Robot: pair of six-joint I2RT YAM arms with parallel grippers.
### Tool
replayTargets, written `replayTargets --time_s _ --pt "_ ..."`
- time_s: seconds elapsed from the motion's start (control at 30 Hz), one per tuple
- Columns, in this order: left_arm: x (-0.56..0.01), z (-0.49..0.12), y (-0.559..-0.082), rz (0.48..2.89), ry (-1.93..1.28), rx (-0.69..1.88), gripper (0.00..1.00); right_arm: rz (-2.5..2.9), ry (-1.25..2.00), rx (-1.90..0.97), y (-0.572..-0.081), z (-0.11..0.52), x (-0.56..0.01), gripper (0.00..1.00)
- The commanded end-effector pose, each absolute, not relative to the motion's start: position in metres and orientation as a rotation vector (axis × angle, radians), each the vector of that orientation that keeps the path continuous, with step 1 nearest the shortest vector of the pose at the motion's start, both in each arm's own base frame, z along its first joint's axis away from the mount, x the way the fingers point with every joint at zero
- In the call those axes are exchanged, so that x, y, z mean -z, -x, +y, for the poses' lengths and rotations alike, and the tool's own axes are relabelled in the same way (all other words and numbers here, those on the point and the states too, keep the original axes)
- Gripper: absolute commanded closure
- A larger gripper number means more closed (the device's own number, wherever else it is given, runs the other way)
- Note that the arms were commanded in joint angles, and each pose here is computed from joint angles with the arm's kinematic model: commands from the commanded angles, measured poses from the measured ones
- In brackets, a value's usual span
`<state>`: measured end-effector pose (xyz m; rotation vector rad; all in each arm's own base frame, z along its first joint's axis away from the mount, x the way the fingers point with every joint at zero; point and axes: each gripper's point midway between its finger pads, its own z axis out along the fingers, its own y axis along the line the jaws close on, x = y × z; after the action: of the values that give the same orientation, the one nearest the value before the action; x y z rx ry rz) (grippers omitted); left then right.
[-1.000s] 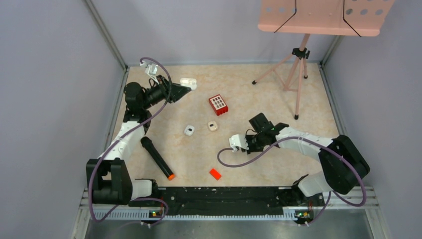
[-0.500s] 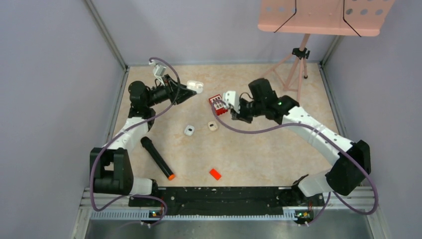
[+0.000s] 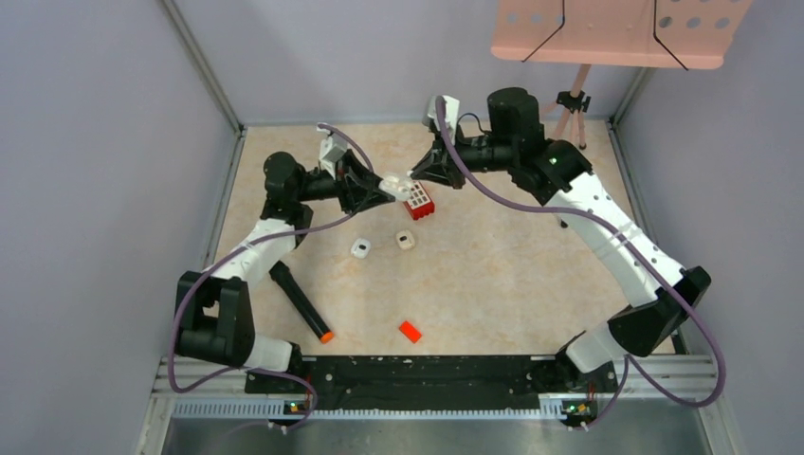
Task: Insert the wireless bluetooth earbuds into the charging case
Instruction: Place the earbud in the charging case.
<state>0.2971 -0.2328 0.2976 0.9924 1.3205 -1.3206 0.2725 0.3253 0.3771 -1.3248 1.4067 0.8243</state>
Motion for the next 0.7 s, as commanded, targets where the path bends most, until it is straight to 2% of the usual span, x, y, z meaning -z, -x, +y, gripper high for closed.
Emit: replayTargets --time_s 0.0,0.67 --pt "-0.319 -0.239 -0.284 1.161 -1.136 1.253 1.00 1.403 1.324 -0.902 -0.268 0.340 -0.379 1.00" --pt "-0.337 -0.249 -0.269 1.100 -1.185 1.228 1.00 1.372 1.369 -0.950 -0.261 0.359 -0.358 1.00"
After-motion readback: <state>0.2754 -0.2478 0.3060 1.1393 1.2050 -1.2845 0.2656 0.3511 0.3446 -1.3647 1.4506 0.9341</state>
